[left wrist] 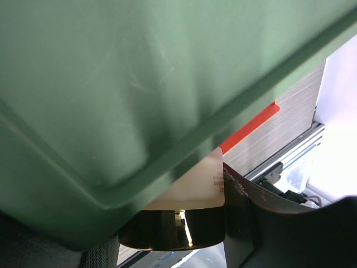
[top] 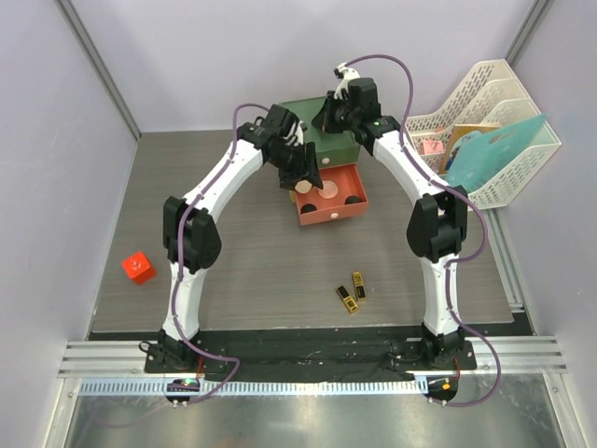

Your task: Organize the makeup

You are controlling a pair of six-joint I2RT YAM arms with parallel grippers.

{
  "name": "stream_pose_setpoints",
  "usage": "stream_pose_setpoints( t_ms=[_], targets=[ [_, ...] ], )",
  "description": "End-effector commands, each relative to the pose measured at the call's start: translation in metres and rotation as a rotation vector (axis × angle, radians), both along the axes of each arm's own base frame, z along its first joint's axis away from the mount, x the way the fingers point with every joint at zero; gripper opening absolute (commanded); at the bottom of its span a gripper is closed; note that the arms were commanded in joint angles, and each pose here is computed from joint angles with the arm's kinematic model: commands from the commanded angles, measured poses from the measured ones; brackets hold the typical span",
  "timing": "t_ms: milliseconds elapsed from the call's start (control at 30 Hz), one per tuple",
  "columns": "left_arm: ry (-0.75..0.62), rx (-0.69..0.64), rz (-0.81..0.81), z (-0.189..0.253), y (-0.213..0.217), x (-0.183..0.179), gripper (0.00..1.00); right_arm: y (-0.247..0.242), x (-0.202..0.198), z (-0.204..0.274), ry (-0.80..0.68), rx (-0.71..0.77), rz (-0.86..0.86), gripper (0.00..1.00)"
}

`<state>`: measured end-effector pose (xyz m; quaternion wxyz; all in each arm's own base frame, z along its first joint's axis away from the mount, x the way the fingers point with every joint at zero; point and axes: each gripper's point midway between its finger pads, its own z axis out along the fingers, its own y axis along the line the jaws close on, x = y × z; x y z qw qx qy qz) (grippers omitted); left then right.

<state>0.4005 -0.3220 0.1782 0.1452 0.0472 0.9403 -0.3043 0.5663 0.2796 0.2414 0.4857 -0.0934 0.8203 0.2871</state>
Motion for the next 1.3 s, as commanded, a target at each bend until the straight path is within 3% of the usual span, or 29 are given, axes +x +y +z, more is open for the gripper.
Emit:
stream_pose_setpoints(
  t_ms=[0,33,133,300,467,567,633,667,767,800,1033,1267],
  targets=[
    [-0.056,-0.113,-0.059,0.023,-0.027,0.005,0.22,-0.010,-0.048,-0.128,0.394,-0.158,0.024,0.01],
    [-0.048,-0.106,-0.066,0.020,-0.028,0.002,0.44,-0.009,-0.048,-0.127,0.394,-0.157,0.025,0.01],
    [-0.048,-0.089,-0.080,0.019,-0.027,-0.002,0.71,-0.010,-0.047,-0.127,0.392,-0.159,0.021,0.02],
    [-0.123,-0.085,-0.073,0.040,-0.022,0.000,0.77,-0.011,-0.047,-0.127,0.389,-0.162,0.020,0.01],
    [-0.248,-0.080,-0.064,0.077,-0.012,0.004,0.76,-0.012,-0.047,-0.127,0.389,-0.164,0.018,0.02],
    [-0.342,-0.073,-0.028,0.105,-0.001,0.008,0.73,-0.011,-0.046,-0.125,0.382,-0.163,0.021,0.01],
    [-0.403,-0.075,0.011,0.126,0.009,0.012,0.61,-0.011,-0.046,-0.123,0.378,-0.164,0.020,0.01],
    [-0.424,-0.081,0.031,0.134,0.012,0.014,0.53,-0.011,-0.046,-0.123,0.376,-0.165,0.021,0.01],
    [-0.532,-0.094,0.118,0.168,0.028,0.028,0.04,-0.012,-0.046,-0.121,0.372,-0.165,0.021,0.01],
    [-0.568,-0.103,0.156,0.178,0.033,0.035,0.00,-0.012,-0.045,-0.121,0.373,-0.164,0.020,0.01],
    [-0.583,-0.135,0.284,0.177,0.048,0.083,0.00,-0.013,-0.047,-0.118,0.372,-0.164,0.018,0.01],
    [-0.480,-0.170,0.297,0.126,0.029,0.122,0.00,-0.011,-0.040,-0.094,0.321,-0.147,0.010,0.01]
  ],
)
